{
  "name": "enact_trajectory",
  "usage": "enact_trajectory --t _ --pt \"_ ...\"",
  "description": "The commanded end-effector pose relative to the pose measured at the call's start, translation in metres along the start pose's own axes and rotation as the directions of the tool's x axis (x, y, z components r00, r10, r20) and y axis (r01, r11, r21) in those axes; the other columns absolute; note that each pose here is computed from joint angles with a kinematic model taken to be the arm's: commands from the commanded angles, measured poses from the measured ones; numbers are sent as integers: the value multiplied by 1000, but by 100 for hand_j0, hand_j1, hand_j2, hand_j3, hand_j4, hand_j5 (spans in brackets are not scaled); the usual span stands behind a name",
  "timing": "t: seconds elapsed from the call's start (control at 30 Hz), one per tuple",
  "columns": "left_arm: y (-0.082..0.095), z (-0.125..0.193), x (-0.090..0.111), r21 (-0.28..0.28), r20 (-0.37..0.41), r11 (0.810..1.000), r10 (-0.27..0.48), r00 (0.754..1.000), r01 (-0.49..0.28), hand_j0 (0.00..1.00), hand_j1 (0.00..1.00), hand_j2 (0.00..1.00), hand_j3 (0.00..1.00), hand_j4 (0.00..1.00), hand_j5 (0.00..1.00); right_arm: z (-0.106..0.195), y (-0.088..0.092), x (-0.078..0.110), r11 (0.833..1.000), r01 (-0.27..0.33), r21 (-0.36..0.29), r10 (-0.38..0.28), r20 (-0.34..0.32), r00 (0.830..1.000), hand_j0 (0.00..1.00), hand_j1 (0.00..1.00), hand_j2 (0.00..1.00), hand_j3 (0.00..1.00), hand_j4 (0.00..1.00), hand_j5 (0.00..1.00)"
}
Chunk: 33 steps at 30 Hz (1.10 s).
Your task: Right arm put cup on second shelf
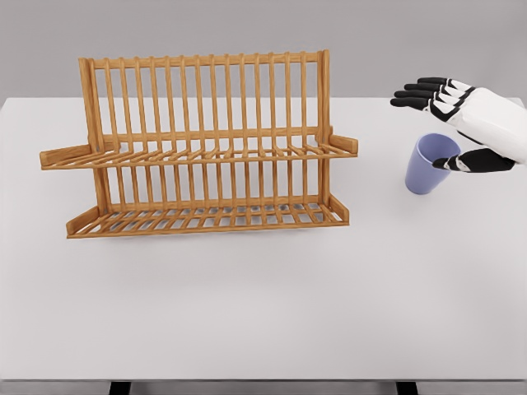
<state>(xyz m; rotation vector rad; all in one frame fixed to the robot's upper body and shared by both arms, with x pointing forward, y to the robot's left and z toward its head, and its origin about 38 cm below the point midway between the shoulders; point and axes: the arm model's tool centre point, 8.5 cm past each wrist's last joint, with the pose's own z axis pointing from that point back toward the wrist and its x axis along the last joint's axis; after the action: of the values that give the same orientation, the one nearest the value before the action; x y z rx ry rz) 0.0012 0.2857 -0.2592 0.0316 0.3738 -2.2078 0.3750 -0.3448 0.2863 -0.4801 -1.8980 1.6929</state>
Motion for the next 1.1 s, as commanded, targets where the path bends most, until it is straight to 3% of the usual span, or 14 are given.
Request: enact_trajectory --t 0.0,0.2,0.27,0.33,0.4,0.5,0.57,0.6,0.73,0.83,0.87,0.97,1.07 --pt "0 0 0 -1 0 1000 0 1000 0 100 100 100 100 100 100 0 -1 -1 1000 5 -5 -5 -2 1000 100 100 100 100 100 100" --pt "0 0 0 -1 0 1000 0 1000 0 100 100 100 100 100 100 -4 -3 1 999 16 -47 -16 7 1000 100 100 100 100 100 100" --pt "0 0 0 -1 0 1000 0 1000 0 100 100 100 100 100 100 4 0 -9 985 159 -63 -159 4 987 100 100 100 100 100 100" --pt "0 0 0 -1 0 1000 0 1000 0 100 100 100 100 100 100 12 5 -15 949 316 -6 -315 30 949 100 100 100 100 100 100" --pt "0 0 0 -1 0 1000 0 1000 0 100 100 100 100 100 100 16 7 -20 928 373 -5 -373 35 927 100 100 100 100 100 100" --pt "0 0 0 -1 0 1000 0 1000 0 100 100 100 100 100 100 17 10 -20 922 387 -8 -387 34 922 100 100 100 100 100 100" --pt "0 0 0 -1 0 1000 0 1000 0 100 100 100 100 100 100 18 6 -19 891 453 -24 -450 77 890 100 100 100 100 100 100" --pt "0 0 0 -1 0 1000 0 1000 0 100 100 100 100 100 100 23 7 -24 865 501 -30 -498 85 863 100 100 100 100 100 100" --pt "0 0 0 -1 0 1000 0 1000 0 100 100 100 100 100 100 34 16 -48 838 540 -83 -539 26 842 100 100 100 100 100 100" --pt "0 0 0 -1 0 1000 0 1000 0 100 100 100 100 100 100 31 25 -55 797 599 -79 -603 -47 796 100 100 100 100 100 100" --pt "0 0 0 -1 0 1000 0 1000 0 100 100 100 100 100 100 31 27 -57 790 607 -81 -612 -58 789 100 100 100 100 100 100" --pt "0 0 0 -1 0 1000 0 1000 0 100 100 100 100 100 100 33 39 -73 739 662 -125 -674 -130 727 100 100 100 100 100 100" --pt "0 0 0 -1 0 1000 0 1000 0 100 100 100 100 100 100 49 38 -97 713 669 -210 -701 -180 690 100 100 100 100 100 100"
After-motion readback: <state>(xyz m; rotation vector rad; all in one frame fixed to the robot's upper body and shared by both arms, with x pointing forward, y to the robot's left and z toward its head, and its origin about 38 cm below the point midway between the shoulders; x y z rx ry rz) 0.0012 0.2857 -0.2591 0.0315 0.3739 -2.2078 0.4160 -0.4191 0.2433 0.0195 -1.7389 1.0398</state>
